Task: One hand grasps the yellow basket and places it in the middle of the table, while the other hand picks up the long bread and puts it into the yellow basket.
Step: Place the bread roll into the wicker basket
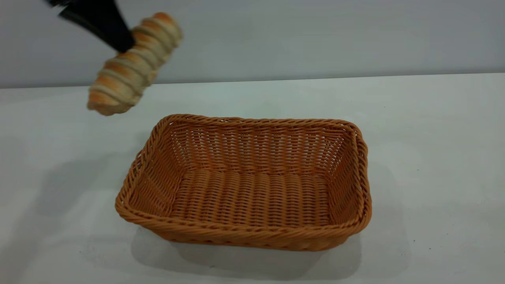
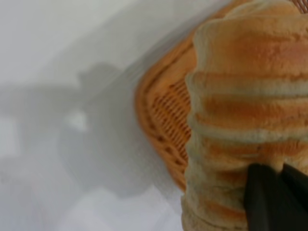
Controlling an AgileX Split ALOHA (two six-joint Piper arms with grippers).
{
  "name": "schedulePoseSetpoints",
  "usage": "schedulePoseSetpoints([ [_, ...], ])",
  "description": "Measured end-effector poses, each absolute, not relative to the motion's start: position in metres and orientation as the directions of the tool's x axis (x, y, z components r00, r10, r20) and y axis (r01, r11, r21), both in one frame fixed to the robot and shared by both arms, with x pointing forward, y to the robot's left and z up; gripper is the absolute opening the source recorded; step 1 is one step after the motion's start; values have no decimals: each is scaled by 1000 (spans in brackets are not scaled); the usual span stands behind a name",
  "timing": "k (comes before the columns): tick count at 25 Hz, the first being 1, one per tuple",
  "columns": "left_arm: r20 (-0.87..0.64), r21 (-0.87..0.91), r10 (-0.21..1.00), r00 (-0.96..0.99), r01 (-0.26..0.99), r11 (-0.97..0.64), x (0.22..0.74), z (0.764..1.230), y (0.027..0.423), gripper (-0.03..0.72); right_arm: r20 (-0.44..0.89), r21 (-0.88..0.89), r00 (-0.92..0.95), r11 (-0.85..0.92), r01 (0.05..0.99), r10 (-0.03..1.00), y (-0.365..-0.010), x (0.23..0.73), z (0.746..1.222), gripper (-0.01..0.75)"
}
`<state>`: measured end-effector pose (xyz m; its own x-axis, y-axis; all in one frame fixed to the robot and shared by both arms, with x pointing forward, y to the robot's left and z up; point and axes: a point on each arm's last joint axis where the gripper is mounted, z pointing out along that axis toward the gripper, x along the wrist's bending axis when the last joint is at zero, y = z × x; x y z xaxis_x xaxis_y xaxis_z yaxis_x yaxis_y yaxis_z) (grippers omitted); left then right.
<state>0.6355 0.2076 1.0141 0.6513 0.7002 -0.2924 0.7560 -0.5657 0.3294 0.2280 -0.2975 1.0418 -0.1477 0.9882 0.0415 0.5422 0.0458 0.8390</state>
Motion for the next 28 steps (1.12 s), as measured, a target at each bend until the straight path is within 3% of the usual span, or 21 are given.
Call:
schedulePoseSetpoints([
  [15,-134,109,442,887,457,-883,620,978,80,3,43,838,-148,45,544,988,-297,228,1042,341],
  [28,-125,50,283,951,290,-956,609,952,54,3,44,838,-149,45,544,988,-297,228,1042,340],
])
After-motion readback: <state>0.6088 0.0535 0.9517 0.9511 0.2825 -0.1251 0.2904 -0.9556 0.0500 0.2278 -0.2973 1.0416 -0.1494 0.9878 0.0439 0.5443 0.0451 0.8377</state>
